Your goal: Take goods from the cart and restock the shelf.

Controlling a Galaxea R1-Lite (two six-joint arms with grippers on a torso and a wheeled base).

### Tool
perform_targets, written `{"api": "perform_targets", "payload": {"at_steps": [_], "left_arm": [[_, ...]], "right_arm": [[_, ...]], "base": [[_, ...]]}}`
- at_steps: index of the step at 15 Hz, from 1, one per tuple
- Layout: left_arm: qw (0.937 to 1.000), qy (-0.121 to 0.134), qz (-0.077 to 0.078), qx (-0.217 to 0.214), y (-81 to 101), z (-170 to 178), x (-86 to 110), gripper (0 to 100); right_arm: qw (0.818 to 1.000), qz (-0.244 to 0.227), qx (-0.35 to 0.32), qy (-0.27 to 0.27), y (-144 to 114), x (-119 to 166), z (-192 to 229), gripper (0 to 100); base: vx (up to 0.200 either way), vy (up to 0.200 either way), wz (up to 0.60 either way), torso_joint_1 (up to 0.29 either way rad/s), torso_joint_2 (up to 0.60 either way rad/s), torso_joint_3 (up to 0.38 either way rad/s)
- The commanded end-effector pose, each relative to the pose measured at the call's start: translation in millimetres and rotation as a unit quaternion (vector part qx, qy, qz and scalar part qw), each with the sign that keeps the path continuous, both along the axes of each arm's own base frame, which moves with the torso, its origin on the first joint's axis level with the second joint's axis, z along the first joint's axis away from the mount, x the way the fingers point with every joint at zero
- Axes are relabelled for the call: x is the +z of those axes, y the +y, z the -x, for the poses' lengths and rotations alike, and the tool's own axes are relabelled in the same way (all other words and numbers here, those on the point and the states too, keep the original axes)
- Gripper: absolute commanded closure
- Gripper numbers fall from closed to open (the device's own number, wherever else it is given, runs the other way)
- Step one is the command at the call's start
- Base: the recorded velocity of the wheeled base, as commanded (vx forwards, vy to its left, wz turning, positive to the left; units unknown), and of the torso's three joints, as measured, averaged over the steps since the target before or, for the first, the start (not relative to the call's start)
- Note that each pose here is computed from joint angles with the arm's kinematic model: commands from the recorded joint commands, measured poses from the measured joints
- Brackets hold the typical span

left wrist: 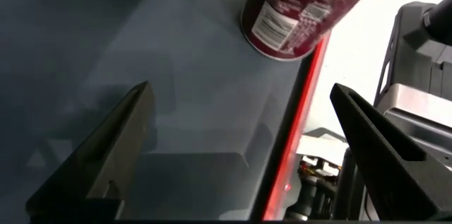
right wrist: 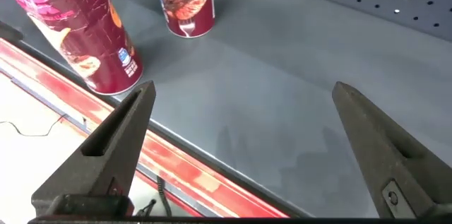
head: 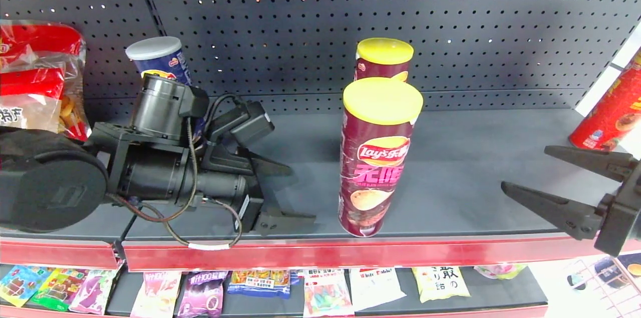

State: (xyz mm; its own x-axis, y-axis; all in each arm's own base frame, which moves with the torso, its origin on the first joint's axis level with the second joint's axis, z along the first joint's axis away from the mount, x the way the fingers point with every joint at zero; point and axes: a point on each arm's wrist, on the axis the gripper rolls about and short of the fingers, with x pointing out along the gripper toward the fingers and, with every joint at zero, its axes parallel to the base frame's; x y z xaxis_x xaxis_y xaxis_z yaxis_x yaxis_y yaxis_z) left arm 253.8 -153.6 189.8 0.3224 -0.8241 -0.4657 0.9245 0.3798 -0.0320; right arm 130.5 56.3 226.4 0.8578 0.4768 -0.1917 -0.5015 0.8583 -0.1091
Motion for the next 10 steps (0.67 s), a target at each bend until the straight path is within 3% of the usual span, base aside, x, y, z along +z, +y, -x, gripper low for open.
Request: {"api": "perform_targets", "payload": {"at_steps": [1,10], "left_arm": [[0.9999,0.009,-0.006,-0.008,-9.6,-7,-7.4,0],[0.9998,0.004,-0.004,-0.018,-25.4,-19,-7.5,0]], "right_arm": [[1.000,0.000,-0.002,-0.001,-1,0,0,0],[1.000,-0.005,-0.009,-0.002,-2,2,0,0]], "base": [[0.000,0.000,0.00,0.000,0.00,0.000],[0.000,0.000,0.00,0.000,0.00,0.000]]}}
